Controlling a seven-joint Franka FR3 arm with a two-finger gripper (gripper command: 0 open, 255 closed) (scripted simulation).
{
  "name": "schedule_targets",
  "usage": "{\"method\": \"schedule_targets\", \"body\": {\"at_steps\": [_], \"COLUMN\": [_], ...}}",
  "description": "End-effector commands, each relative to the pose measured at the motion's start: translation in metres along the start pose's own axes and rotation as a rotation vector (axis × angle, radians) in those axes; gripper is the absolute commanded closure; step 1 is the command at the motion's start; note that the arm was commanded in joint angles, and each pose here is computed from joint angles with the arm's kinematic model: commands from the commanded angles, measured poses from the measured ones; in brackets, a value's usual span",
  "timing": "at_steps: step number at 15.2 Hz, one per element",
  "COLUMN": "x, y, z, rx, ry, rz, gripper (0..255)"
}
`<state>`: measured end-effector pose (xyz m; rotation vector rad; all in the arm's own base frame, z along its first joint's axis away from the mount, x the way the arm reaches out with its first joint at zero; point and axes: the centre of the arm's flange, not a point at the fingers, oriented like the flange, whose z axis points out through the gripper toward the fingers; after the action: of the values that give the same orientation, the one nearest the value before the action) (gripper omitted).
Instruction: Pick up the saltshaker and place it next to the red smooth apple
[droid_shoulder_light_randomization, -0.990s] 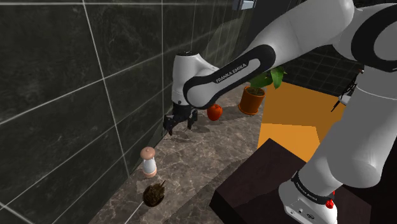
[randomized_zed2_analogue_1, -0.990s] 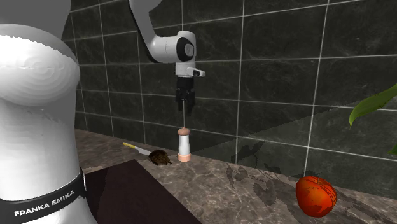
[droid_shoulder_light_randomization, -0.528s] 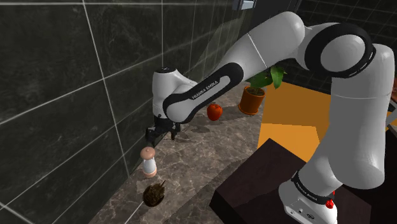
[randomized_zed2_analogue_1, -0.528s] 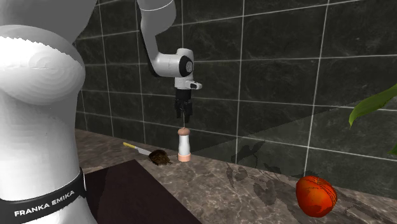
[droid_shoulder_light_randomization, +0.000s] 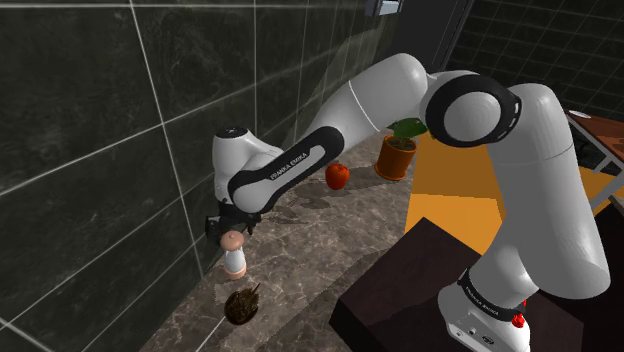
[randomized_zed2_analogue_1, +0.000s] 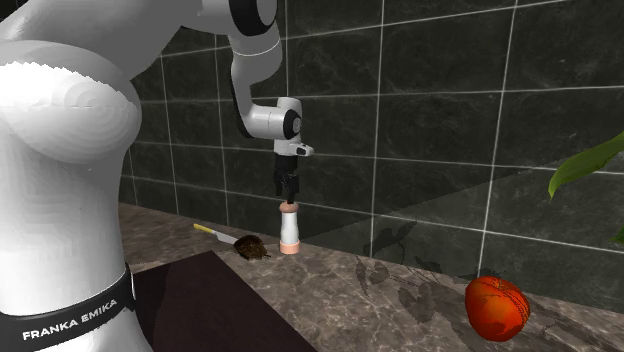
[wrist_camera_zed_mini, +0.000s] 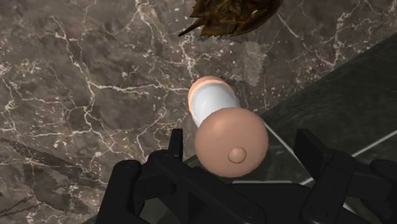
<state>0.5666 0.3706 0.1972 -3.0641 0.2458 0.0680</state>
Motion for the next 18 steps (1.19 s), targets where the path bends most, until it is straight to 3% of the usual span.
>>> {"method": "schedule_targets", "body": {"at_steps": [1, 5, 13, 14, 18], "x": [0.001, 0.001, 0.001, 0.001, 0.001], "y": [0.000, 0.000, 0.000, 0.000, 0.000], "z": [0.011, 0.035, 0.035, 0.035, 0.035], "rx": [0.001, 0.001, 0.001, 0.001, 0.001], "ry": [0.000, 0.000, 0.000, 0.000, 0.000], "rz": [0.000, 0.000, 0.000, 0.000, 0.000], "gripper": [0, 0, 0, 255, 255]}}
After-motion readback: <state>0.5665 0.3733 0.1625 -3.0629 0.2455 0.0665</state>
